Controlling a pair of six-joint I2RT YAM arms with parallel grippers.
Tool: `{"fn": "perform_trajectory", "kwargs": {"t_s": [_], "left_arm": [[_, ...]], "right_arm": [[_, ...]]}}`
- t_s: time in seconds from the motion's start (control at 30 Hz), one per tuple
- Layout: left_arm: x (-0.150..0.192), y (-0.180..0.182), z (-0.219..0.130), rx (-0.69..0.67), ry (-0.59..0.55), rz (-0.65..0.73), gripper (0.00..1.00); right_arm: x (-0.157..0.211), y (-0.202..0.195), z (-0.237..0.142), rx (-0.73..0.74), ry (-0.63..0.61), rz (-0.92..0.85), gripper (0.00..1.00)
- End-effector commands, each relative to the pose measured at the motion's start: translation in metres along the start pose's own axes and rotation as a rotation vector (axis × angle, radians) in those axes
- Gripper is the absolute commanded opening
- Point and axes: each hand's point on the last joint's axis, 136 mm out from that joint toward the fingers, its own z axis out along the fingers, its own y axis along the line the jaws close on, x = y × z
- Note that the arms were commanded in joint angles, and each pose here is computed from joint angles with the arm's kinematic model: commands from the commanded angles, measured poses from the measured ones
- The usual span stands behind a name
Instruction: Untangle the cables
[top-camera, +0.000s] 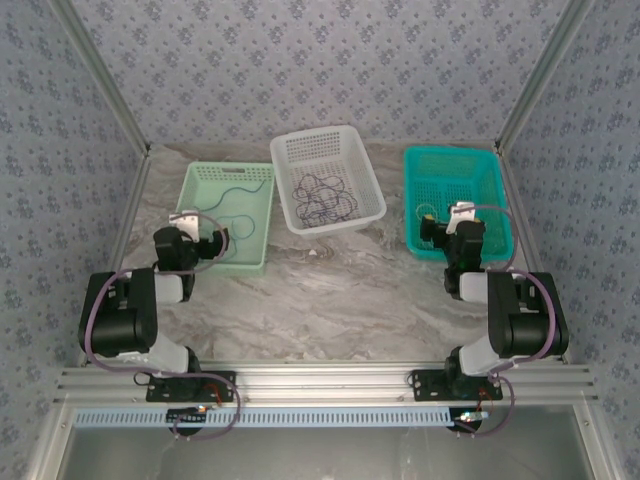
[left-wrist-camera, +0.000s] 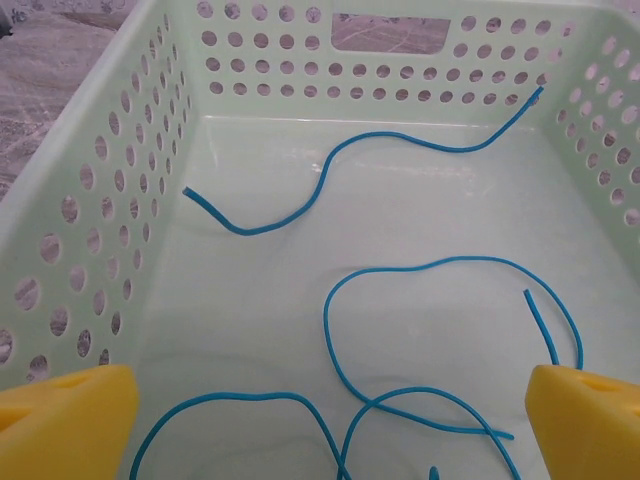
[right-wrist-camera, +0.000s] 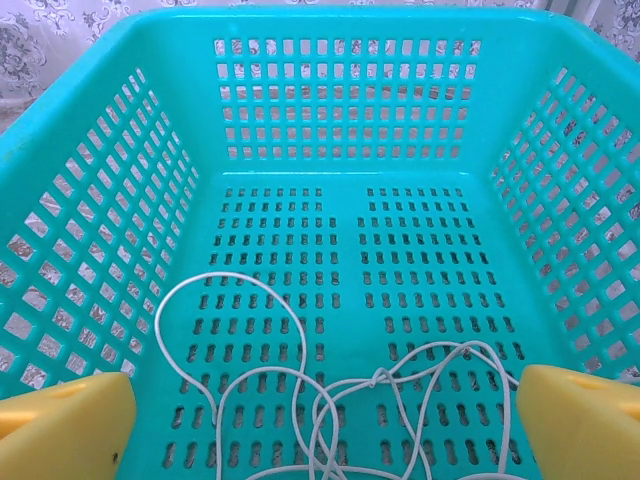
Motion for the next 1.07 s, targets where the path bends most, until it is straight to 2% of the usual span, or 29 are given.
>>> {"fn": "perform_trajectory", "kwargs": {"t_s": [0.0, 0.1, 0.2, 1.03], "left_arm": [[-0.007, 0.000, 0.000, 0.004, -0.037, -0.006, 0.99], [-0.006, 0.015, 0.002, -0.123, -0.017, -0.024, 0.99], [-0.006, 0.012, 0.003, -0.167, -0.011, 0.013, 0.99], [-0.005, 0.012, 0.003, -0.163, -0.007, 0.012, 0.99]], "right_arm": [[0.026, 0.002, -0.002, 0.000, 0.072, -0.023, 1.00], [0.026, 0.001, -0.001, -0.002, 0.074, -0.022, 1.00], [0.026, 0.001, -0.001, -0.002, 0.073, -0.021, 1.00], [0.026, 0.001, -0.001, -0.002, 0.074, -0.021, 1.00]]}}
